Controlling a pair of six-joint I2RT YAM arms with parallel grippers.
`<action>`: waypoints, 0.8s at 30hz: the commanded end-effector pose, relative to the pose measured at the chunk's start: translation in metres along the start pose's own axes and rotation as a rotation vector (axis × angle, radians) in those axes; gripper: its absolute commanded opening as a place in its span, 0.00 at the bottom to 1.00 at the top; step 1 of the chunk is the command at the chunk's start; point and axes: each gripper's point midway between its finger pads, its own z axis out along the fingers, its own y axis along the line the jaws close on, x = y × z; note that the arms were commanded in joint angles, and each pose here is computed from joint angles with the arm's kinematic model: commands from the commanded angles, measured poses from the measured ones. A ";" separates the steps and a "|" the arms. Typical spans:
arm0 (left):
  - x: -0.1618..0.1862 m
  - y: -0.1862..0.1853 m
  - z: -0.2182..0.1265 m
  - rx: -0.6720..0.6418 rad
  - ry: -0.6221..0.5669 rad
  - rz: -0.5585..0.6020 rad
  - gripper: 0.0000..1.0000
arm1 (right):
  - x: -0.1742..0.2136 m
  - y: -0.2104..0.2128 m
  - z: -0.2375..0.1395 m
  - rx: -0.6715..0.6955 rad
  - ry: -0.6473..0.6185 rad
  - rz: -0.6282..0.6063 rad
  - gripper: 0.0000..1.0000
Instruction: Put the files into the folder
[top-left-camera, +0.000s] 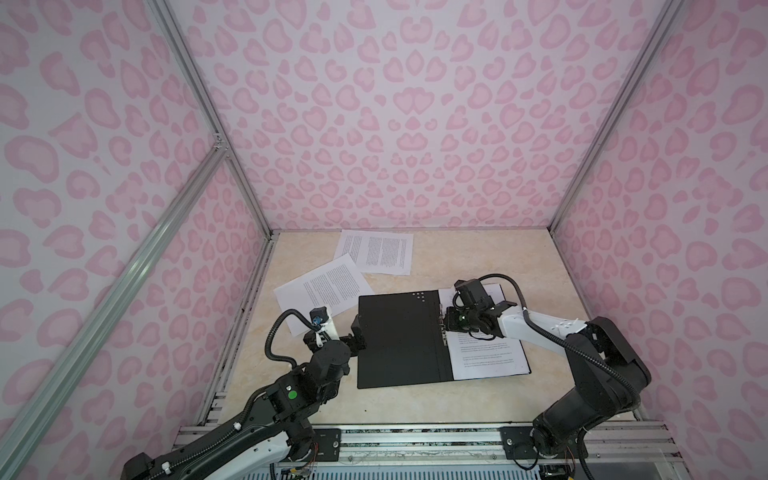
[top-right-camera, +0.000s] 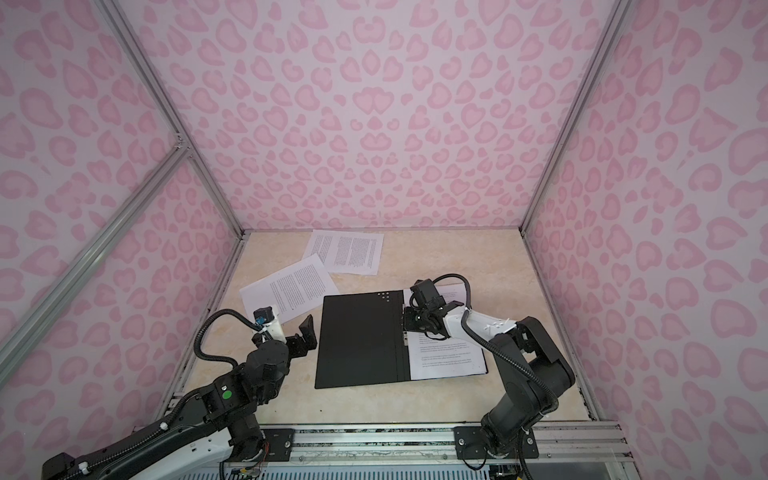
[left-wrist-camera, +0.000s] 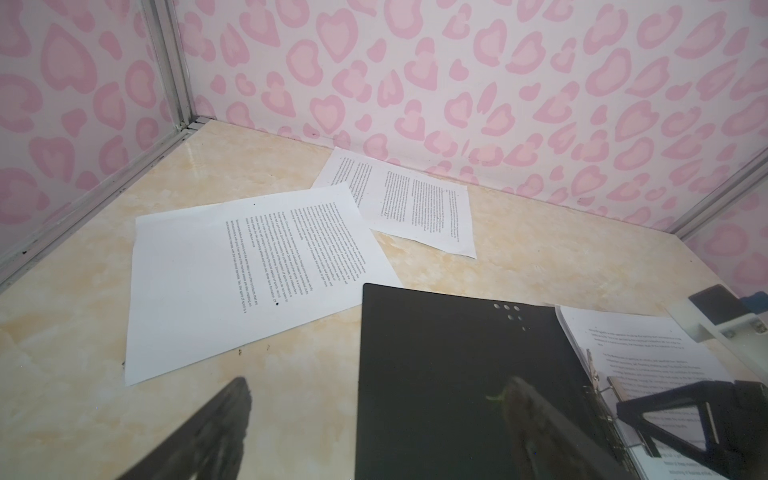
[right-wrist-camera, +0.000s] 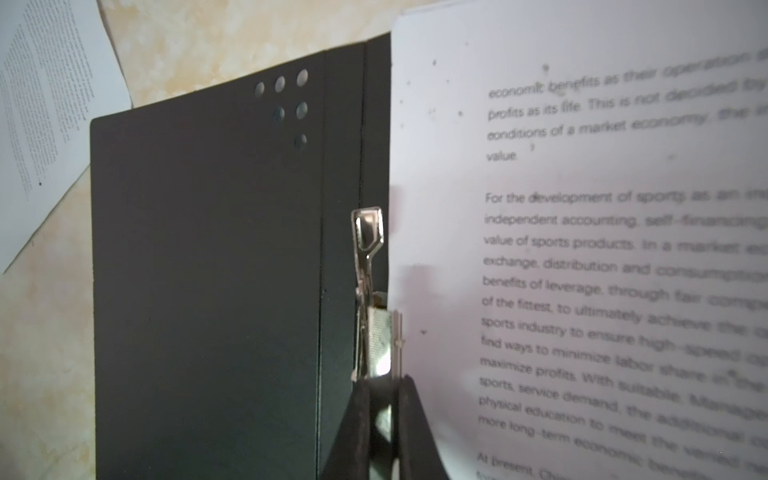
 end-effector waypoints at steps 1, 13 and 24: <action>-0.006 -0.002 0.001 -0.004 -0.013 -0.012 0.96 | 0.004 -0.002 -0.002 -0.015 0.012 -0.023 0.10; -0.002 -0.003 0.006 -0.021 0.002 0.010 0.96 | 0.007 -0.023 -0.010 -0.006 0.012 0.017 0.10; -0.001 -0.004 0.007 -0.019 0.009 0.014 0.96 | 0.001 -0.039 -0.015 0.014 -0.009 0.062 0.11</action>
